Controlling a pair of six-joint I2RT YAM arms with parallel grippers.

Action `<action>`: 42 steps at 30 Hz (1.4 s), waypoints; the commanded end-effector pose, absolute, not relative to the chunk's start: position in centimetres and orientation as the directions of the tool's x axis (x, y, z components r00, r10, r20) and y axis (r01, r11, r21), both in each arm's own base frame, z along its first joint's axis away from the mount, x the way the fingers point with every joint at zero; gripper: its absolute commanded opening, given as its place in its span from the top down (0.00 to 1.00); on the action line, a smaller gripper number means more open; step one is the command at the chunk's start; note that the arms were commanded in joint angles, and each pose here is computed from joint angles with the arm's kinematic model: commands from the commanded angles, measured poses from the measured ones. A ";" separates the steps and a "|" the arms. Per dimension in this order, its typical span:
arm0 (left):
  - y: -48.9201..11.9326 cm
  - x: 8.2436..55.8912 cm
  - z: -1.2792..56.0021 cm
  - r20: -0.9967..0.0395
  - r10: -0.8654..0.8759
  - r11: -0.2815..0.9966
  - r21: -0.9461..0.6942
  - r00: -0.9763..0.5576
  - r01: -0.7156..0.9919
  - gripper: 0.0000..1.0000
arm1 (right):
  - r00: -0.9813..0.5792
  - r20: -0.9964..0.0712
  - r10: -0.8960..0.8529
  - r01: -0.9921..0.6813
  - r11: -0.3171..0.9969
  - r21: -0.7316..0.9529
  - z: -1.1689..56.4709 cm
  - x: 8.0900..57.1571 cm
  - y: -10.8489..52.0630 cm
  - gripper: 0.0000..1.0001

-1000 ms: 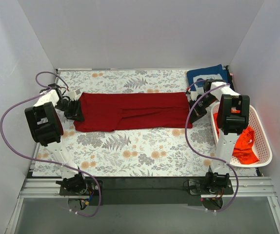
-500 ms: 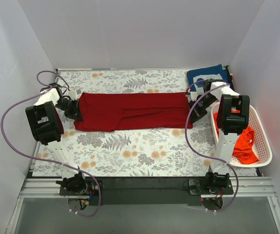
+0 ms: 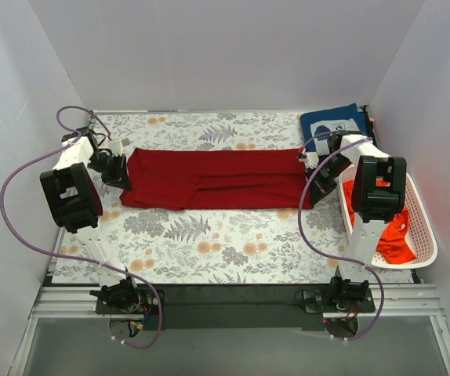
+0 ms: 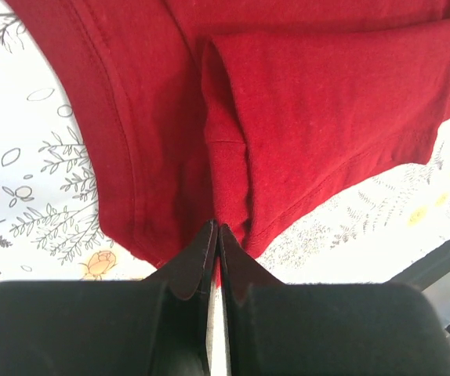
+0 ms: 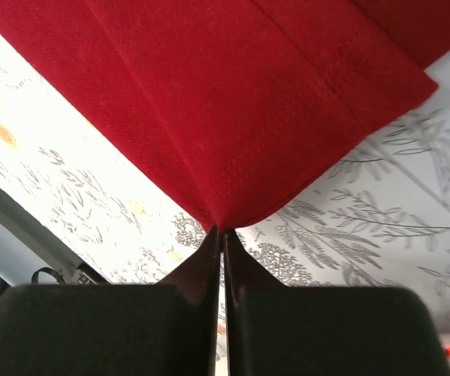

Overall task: Fold and stack the t-shirts
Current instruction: Fold the tshirt

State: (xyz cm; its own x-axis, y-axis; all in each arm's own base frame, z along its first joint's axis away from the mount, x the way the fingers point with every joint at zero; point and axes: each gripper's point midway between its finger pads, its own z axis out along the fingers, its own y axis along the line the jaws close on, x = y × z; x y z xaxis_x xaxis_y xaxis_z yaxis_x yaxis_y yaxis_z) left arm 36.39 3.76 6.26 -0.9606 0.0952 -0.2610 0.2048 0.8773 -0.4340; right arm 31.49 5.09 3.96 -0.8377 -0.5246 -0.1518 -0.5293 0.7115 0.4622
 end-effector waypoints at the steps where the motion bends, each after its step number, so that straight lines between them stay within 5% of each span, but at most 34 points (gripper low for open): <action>1: 4.9 36.8 7.3 -0.288 0.128 0.892 -0.384 -0.949 0.237 1.00 | -0.819 -0.115 -0.562 -0.546 0.702 0.458 4.4 29.4 4.2 0.99; 21: 4.6 37.3 4.6 -0.257 0.087 0.892 -0.411 -0.962 0.190 1.00 | -0.839 -0.079 -0.538 -0.503 0.713 0.489 3.0 29.3 4.5 0.99; 25: 4.1 37.9 6.1 -0.286 0.074 0.878 -0.435 -0.955 0.198 0.80 | -0.830 -0.106 -0.547 -0.526 0.707 0.472 4.5 29.8 4.5 0.68; 28: 3.7 38.5 8.3 -0.343 0.072 0.872 -0.434 -0.936 0.226 0.66 | -0.825 -0.136 -0.549 -0.541 0.697 0.471 6.6 30.1 4.7 0.56; 32: 3.4 38.4 10.3 -0.379 0.062 0.869 -0.434 -0.923 0.237 0.57 | -0.810 -0.207 -0.549 -0.578 0.689 0.437 8.7 31.4 4.9 0.55; 42: 1.4 35.7 10.2 -0.336 0.020 0.843 -0.501 -0.942 0.197 0.57 | -0.755 -0.280 -0.593 -0.649 0.613 0.450 8.3 33.4 8.9 0.69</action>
